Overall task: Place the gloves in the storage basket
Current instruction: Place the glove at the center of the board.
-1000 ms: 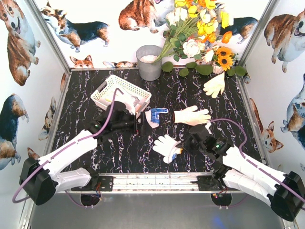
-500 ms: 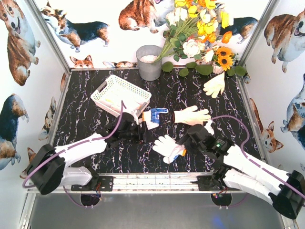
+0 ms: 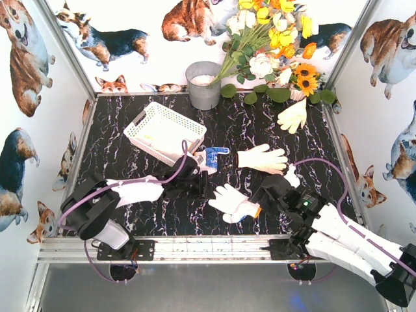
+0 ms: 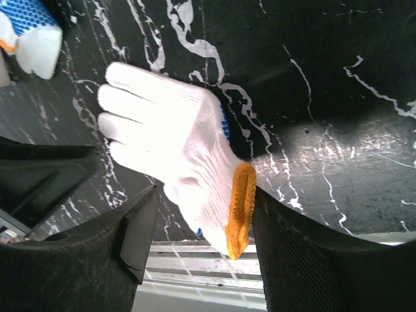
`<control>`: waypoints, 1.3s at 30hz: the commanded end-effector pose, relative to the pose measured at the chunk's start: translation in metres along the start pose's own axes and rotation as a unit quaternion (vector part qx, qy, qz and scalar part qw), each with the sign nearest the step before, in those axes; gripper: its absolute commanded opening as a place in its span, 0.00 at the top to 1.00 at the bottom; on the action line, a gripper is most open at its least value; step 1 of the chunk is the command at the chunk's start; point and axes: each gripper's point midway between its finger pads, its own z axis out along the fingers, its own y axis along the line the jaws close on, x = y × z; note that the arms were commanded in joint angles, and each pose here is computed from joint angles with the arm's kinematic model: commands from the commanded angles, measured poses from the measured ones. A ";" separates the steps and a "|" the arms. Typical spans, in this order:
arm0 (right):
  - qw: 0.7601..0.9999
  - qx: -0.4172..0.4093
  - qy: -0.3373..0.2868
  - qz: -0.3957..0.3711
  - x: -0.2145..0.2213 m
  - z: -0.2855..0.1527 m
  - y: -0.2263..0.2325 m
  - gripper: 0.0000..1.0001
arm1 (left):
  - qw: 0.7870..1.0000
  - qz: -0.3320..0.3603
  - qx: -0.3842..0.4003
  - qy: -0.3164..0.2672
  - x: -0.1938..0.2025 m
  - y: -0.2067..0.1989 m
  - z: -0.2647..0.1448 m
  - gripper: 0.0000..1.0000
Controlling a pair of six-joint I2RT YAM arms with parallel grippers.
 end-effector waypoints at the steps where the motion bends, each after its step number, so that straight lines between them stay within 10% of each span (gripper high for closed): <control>1: 0.999 0.011 -0.009 -0.028 -0.004 0.000 -0.002 0.40 | 0.999 0.046 0.019 -0.019 -0.020 -0.019 0.009 0.55; 19: 0.998 -0.014 0.052 -0.035 0.020 0.005 0.002 0.40 | 0.998 0.056 -0.011 -0.017 -0.023 0.005 0.042 0.72; 26: 0.996 -0.015 0.080 -0.043 0.030 0.006 0.004 0.44 | 0.998 0.054 -0.006 -0.038 -0.038 -0.001 0.054 0.99; 39: 0.986 -0.074 0.149 0.024 0.054 0.010 0.038 0.64 | 0.995 0.096 0.005 -0.040 -0.076 -0.017 0.078 1.00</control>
